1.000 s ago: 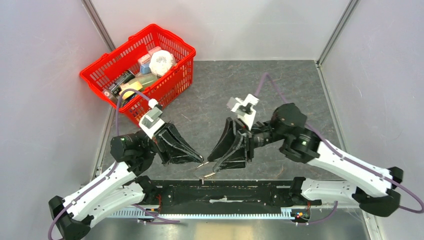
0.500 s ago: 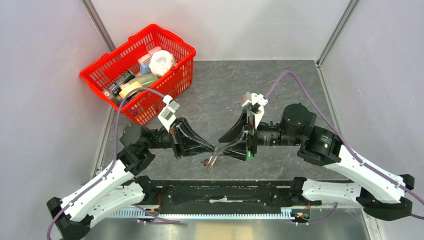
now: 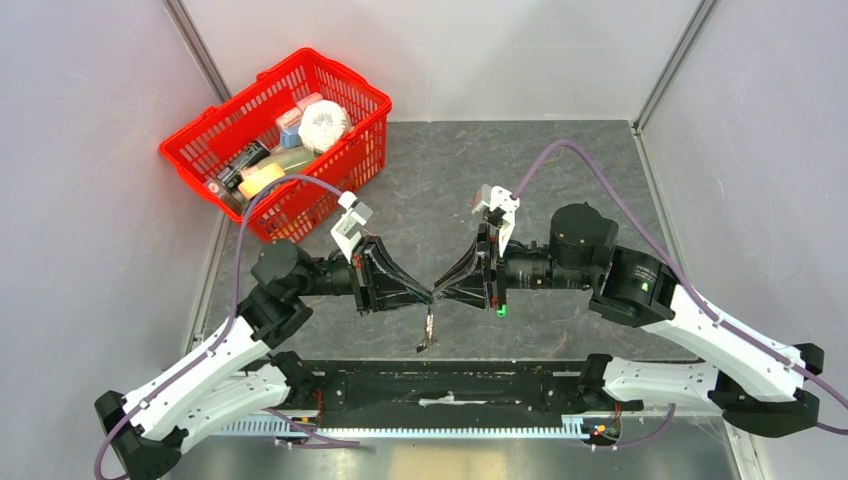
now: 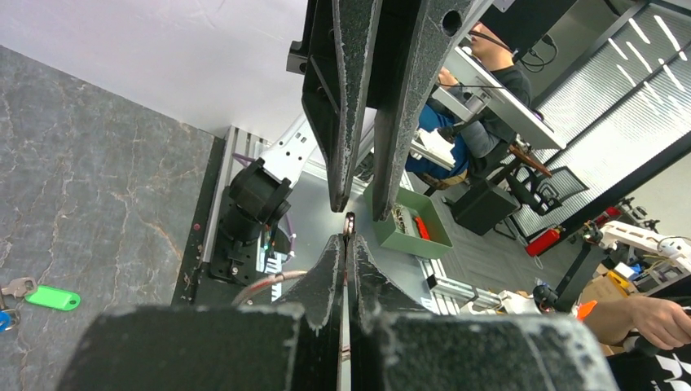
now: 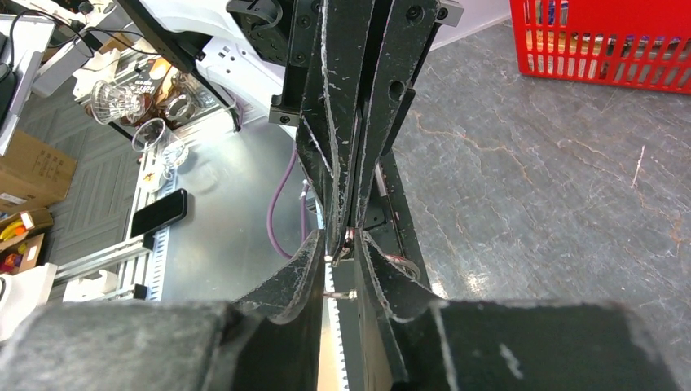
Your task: Put the keys on the keyring
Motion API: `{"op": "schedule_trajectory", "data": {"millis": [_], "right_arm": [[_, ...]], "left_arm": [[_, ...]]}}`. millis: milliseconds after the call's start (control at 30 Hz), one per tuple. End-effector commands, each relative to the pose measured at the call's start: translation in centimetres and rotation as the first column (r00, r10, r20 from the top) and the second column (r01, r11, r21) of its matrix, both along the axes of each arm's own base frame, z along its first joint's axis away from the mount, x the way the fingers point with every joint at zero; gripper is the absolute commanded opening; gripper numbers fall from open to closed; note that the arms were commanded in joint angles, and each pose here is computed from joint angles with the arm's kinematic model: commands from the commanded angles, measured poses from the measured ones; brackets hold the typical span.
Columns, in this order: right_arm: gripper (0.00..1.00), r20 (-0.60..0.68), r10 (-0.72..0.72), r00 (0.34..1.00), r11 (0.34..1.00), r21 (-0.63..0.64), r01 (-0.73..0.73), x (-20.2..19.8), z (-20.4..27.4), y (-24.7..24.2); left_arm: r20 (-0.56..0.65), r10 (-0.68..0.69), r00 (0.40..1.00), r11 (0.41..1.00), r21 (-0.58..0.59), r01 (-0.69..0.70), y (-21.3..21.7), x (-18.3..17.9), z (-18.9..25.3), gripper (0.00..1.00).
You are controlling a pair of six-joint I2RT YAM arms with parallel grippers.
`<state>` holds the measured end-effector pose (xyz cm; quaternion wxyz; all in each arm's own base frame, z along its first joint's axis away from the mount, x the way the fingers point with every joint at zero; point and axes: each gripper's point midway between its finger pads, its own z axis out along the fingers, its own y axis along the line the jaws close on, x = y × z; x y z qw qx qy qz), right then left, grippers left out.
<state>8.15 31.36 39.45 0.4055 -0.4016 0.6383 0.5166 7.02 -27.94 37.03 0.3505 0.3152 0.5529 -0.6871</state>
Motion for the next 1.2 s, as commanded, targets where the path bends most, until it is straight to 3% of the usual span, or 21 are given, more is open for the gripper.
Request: {"op": "schedule_trajectory", "data": {"millis": [0, 333, 467, 633, 933, 1133, 1167], "right_arm": [[0.26, 0.025, 0.009, 1.0, 0.999, 0.047, -0.011, -0.4, 2.1, -0.4], [0.24, 0.0, 0.009, 1.0, 0.999, 0.031, -0.009, -0.2, 1.5, 0.2], [0.19, -0.001, 0.018, 1.0, 0.999, 0.038, -0.018, -0.3, 1.7, 0.3], [0.0, 0.002, 0.018, 1.0, 0.999, 0.048, -0.018, -0.4, 2.0, 0.2], [0.0, 0.011, 0.017, 1.0, 0.996, 0.084, -0.017, -0.5, 2.8, 0.0], [0.0, -0.006, -0.057, 0.998, 0.995, 0.082, 0.057, 0.7, 2.7, -0.1], [0.0, -0.011, -0.074, 0.997, 0.994, 0.077, 0.075, 1.0, 2.6, -0.1]], "left_arm": [[0.087, 0.021, 0.996, 0.999, -0.05, -0.017, 0.3, -0.1, 2.1, 0.02], [0.099, 0.021, 0.995, 0.998, -0.067, -0.014, 0.4, -0.2, 2.7, 0.02], [0.1, 0.02, 0.995, 0.998, -0.067, -0.014, 0.4, -0.2, 2.8, 0.02], [0.101, 0.015, 0.995, 0.998, -0.066, -0.008, 0.5, -0.3, 2.6, 0.02], [0.112, -0.019, 0.994, 0.997, -0.071, 0.027, 0.7, -1.1, 2.4, 0.03], [0.119, 0.075, 0.99, 0.996, -0.057, -0.068, 1.2, -0.1, 2.0, 0.49], [0.122, 0.121, 0.985, 0.992, -0.04, -0.117, 1.3, 0.6, 1.5, 0.53]]}}
